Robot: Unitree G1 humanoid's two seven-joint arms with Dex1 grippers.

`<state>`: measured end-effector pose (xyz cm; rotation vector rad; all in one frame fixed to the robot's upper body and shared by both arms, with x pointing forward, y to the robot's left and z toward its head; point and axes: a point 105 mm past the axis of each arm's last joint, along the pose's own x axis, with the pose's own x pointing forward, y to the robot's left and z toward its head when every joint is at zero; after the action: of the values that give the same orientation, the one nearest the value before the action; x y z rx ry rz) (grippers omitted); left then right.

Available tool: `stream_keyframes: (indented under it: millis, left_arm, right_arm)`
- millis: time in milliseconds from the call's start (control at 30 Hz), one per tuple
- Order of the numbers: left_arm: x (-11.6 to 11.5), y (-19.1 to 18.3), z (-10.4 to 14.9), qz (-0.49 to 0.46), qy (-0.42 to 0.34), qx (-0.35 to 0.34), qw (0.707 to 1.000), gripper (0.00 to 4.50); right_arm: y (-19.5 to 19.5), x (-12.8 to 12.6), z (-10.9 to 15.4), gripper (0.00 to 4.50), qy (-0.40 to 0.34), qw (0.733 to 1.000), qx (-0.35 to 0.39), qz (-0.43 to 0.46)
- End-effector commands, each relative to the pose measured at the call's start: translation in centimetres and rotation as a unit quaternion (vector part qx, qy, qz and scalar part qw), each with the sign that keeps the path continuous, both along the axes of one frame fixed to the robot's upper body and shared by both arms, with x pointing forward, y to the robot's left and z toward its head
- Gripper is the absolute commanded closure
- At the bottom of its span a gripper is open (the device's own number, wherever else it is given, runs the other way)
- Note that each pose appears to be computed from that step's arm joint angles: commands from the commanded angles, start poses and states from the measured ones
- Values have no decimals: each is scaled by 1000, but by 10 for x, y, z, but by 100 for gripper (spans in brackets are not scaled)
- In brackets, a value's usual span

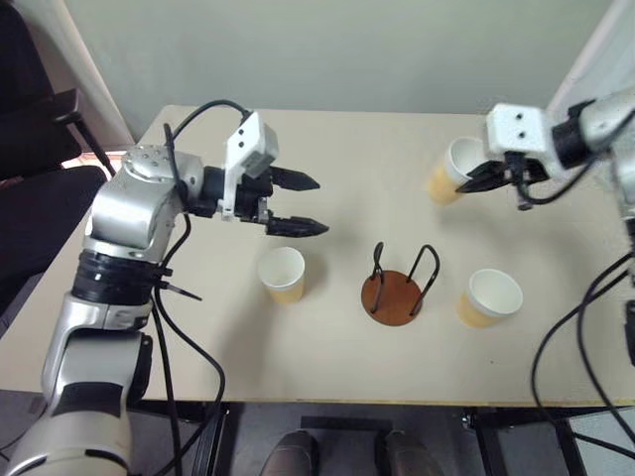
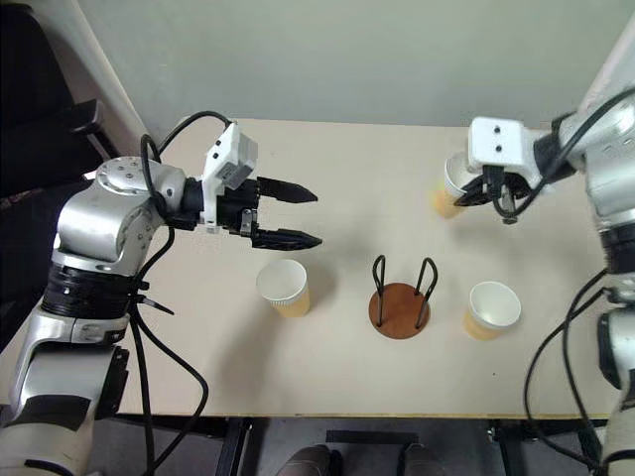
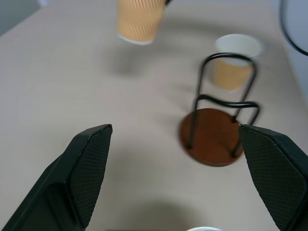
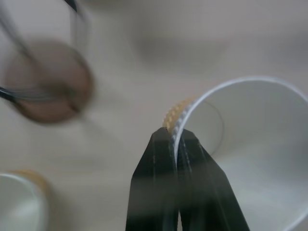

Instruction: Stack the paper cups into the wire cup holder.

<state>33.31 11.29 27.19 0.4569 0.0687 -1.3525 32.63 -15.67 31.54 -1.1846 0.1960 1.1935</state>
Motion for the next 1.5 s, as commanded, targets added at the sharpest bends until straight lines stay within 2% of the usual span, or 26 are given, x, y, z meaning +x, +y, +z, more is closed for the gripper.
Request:
stream_keyframes:
  millis: [33,133,233,567,833,967,1167,1233,1367,1500]
  left_arm:
    - [-10,-5,5,-36,-16,11,999,0]
    - [-8,-10,4,-48,-17,20,998,0]
    - [-5,-12,5,-52,-18,21,998,0]
    - [-4,-14,5,-54,-20,21,998,0]
    - [-5,-12,3,-48,-24,27,998,0]
    - [-6,-12,3,-48,-24,29,998,0]
    - [-7,-12,-3,-42,-26,32,998,0]
    - [-4,-9,-3,-21,-41,36,998,0]
    - [-4,10,-3,23,-93,87,992,0]
    - [-21,30,-9,35,-118,181,976,0]
  right_arm:
    - [31,-45,2,445,27,997,-13,75]
    - [45,-67,-8,445,52,992,-36,111]
    - [52,-72,-16,445,66,989,-46,125]
    - [43,-52,-32,445,56,989,-89,107]
    - [37,-45,-46,445,56,985,-119,109]
    - [36,-44,-52,360,60,985,-123,107]
    - [38,-37,-52,150,49,990,-94,88]
    - [39,-35,-48,90,46,995,-54,66]
    - [29,-35,-34,90,65,997,27,17]
    - [17,-45,-18,90,115,988,104,-9]
